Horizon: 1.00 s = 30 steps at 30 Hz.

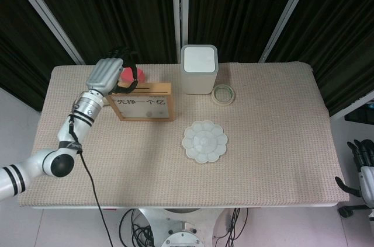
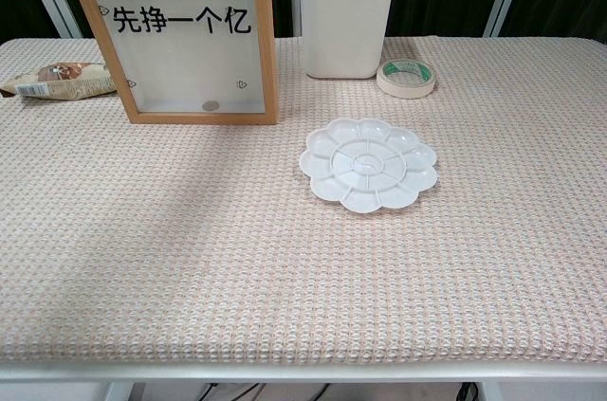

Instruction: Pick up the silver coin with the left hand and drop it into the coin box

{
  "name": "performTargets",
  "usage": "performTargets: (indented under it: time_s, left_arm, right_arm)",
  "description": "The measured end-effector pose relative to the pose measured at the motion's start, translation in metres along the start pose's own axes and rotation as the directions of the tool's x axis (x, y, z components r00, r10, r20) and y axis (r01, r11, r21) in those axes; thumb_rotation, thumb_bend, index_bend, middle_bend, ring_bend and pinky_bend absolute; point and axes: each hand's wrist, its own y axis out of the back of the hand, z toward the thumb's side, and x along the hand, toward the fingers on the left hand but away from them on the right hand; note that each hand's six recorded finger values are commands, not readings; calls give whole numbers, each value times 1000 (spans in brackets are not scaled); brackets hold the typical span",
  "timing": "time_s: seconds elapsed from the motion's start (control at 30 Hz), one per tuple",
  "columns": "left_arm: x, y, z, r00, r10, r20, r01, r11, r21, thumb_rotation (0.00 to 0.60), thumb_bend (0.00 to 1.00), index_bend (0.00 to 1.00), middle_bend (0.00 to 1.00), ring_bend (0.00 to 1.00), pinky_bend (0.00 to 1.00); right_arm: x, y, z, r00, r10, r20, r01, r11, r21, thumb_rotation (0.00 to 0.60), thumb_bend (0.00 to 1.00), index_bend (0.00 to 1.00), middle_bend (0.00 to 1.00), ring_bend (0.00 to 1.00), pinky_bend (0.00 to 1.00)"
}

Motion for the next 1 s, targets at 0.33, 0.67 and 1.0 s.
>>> performTargets:
  time_s: [0.33,0.67,1.0]
  left_arm:
    - [12,-19,-10,994,-99,-44,101,994,42,600,416,620,119,0,47]
    - [15,-23,-23,991,-108,-83,111,993,36,600,416,621,120,0,46]
    - [16,-31,-22,988,-127,-84,131,991,40,600,417,622,120,0,47]
  right_arm:
    - [-1,-1,-4,1000,0,8,0,1000,-7,600,176,0,0,0,0]
    - [0,1,-5,1000,-7,10,7,1000,-6,600,176,0,0,0,0]
    - [-1,2,-5,1000,-7,10,7,1000,0,600,176,0,0,0,0]
